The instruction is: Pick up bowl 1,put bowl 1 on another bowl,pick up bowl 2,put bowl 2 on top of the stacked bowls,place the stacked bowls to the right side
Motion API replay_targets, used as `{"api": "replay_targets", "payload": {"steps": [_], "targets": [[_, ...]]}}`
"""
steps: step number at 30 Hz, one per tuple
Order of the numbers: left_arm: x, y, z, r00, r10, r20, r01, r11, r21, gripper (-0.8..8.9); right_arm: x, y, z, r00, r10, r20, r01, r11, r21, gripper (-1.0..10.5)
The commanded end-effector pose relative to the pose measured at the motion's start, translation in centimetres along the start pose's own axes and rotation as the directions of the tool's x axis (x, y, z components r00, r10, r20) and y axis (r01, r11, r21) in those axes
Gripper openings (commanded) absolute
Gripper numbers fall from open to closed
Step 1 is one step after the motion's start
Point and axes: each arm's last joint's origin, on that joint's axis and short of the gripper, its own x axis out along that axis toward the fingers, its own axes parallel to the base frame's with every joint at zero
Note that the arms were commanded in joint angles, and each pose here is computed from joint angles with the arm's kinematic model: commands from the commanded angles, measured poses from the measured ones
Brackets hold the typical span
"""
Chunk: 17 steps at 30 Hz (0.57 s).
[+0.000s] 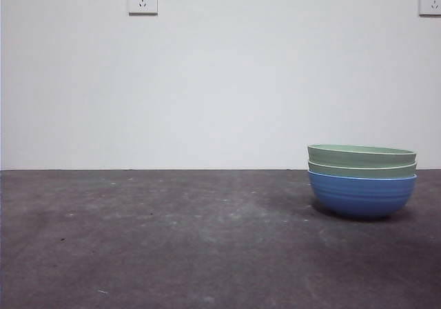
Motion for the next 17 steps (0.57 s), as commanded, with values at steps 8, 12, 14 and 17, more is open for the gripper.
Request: {"api": "replay_targets", "payload": {"steps": [8,12,14,17], "targets": [[0.13,0.01,-0.44,1.0,0.003,-0.01,-0.003,1.0,-0.009,-0.04,0.07,-0.06,-0.31,1.0,-0.004,0.005,0.004,1.0,0.015,0.0],[0.13,0.01,-0.44,1.0,0.003,-0.01,-0.003,1.0,-0.009,-0.04,0.07,-0.06,-0.31,1.0,-0.005,0.006,0.005,1.0,0.012,0.0],[0.13,0.01,-0.44,1.0,0.003,-0.01,-0.003,1.0,-0.009,-0.03,0.07,-0.06,-0.31,1.0,-0.006,0.006,0.006,1.0,0.012,0.0],[0.13,0.01,-0.44,1.0,0.003,-0.01,-0.003,1.0,-0.009,-0.04,0.07,-0.06,-0.31,1.0,-0.006,0.006,0.006,1.0,0.012,0.0]]}}
